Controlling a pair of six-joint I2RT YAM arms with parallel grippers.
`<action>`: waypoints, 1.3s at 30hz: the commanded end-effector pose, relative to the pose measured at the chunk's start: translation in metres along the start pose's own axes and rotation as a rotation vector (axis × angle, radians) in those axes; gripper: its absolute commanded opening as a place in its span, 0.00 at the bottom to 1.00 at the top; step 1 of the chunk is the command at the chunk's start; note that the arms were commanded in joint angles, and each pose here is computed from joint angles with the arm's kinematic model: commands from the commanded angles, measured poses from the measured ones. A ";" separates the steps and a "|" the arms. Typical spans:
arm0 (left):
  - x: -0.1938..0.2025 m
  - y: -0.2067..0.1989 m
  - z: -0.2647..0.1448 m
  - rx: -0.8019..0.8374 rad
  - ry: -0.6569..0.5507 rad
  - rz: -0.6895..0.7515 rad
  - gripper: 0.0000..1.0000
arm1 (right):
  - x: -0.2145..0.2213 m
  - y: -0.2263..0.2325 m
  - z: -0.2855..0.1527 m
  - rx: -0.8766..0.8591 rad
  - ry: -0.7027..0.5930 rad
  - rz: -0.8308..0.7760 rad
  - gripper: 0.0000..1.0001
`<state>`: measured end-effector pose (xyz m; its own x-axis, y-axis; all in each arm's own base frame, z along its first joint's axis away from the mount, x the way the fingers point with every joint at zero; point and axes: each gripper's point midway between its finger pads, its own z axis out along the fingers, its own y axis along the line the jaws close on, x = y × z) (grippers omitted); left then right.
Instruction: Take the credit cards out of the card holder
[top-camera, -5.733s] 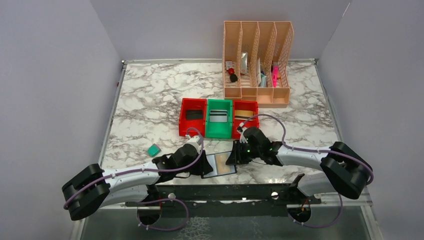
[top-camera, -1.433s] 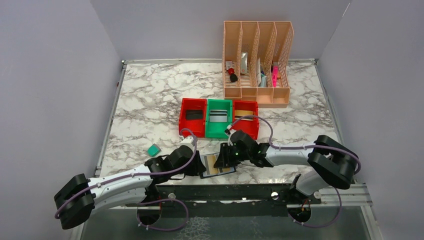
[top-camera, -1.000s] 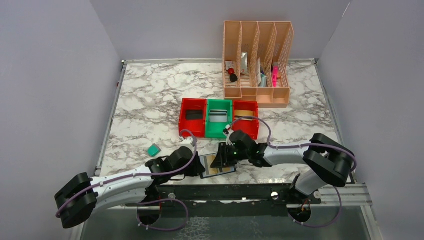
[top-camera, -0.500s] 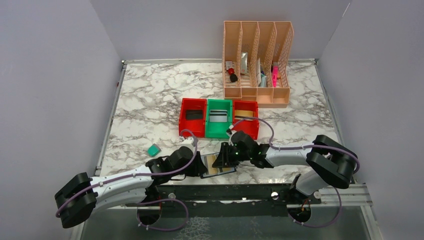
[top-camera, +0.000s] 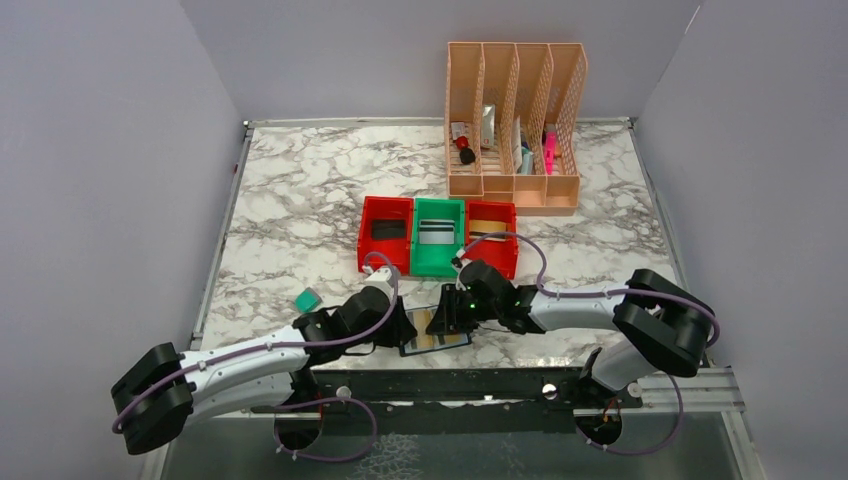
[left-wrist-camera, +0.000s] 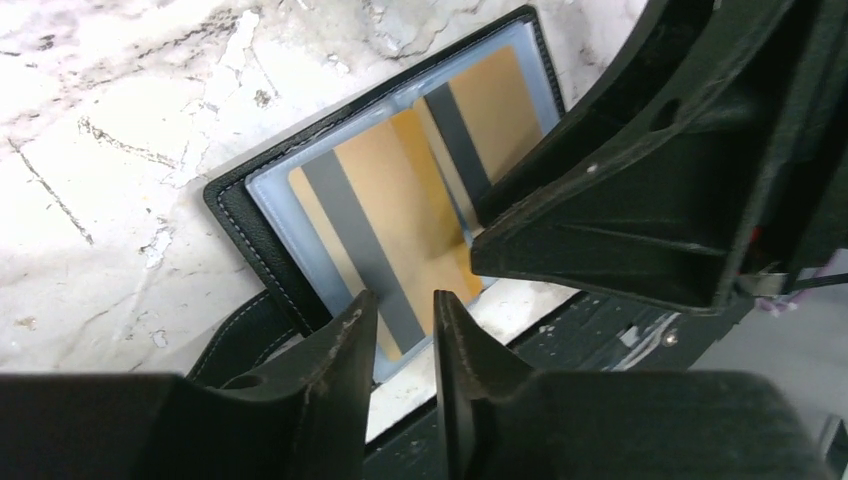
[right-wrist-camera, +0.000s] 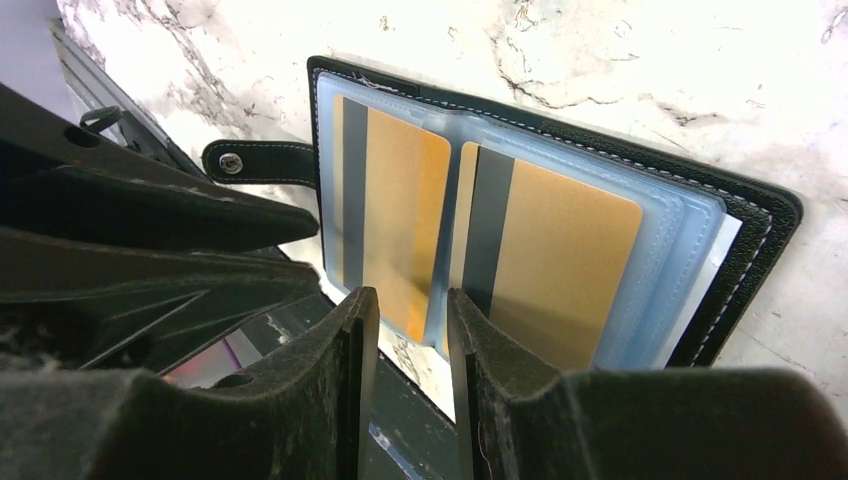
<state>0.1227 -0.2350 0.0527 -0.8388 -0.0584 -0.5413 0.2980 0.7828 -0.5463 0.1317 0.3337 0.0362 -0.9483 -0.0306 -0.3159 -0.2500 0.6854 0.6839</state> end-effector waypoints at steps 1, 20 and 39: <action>0.012 0.001 0.008 0.036 0.024 0.014 0.27 | -0.001 -0.008 0.005 0.034 -0.019 0.006 0.36; 0.033 0.026 0.008 -0.026 0.069 -0.014 0.15 | 0.003 -0.004 0.008 -0.018 -0.019 0.052 0.27; 0.032 0.032 0.006 -0.055 0.061 -0.012 0.15 | 0.004 0.002 -0.006 -0.061 -0.022 -0.029 0.01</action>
<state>0.1109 -0.2269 0.0254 -0.8629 -0.0451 -0.5034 0.2811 0.7849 -0.5522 0.1293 0.3358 0.0360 -0.9486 -0.0078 -0.3165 -0.2456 0.6490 0.7200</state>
